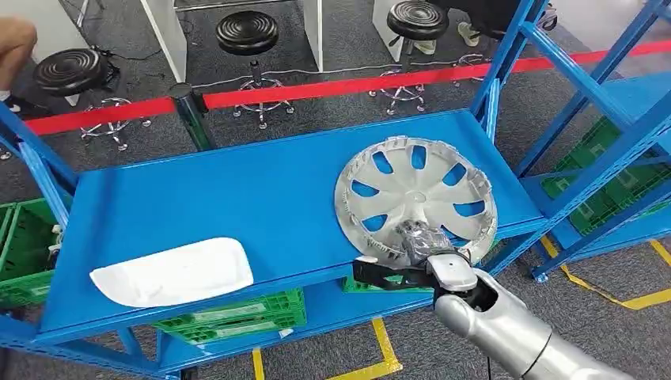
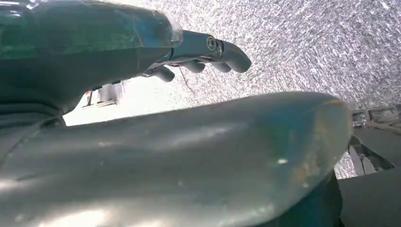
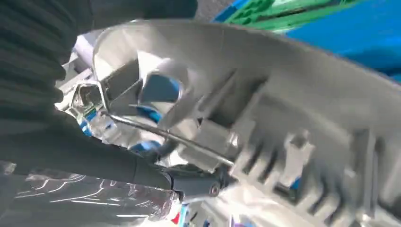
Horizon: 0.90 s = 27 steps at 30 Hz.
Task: Take the parts from the cabinet and place them on the table.
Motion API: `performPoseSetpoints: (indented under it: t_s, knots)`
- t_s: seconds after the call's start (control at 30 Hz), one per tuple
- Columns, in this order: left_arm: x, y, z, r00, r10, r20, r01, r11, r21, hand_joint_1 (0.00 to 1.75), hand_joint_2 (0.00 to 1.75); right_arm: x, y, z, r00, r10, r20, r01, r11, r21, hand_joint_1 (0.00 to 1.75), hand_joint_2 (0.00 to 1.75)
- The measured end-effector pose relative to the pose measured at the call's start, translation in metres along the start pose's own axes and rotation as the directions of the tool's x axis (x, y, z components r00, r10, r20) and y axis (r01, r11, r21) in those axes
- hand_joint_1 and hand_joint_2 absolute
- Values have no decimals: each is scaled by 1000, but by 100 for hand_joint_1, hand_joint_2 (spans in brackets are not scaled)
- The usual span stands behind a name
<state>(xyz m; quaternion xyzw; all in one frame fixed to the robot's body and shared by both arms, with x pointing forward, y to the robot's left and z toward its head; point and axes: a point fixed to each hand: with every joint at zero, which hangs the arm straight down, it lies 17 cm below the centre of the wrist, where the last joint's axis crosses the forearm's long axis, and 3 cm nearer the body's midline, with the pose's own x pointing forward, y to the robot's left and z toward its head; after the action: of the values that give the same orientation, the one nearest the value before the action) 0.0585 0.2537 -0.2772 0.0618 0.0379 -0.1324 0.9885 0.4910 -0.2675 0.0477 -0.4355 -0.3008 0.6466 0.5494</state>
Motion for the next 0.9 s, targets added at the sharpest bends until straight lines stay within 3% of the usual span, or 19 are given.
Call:
performPoseSetpoints:
  t_s: [0.9]
  knots:
    - [1,-1,0,1000,23,4,-23,1000,-4,0,0,31,-21,2,998,-5,70,8,999,-42,175,175]
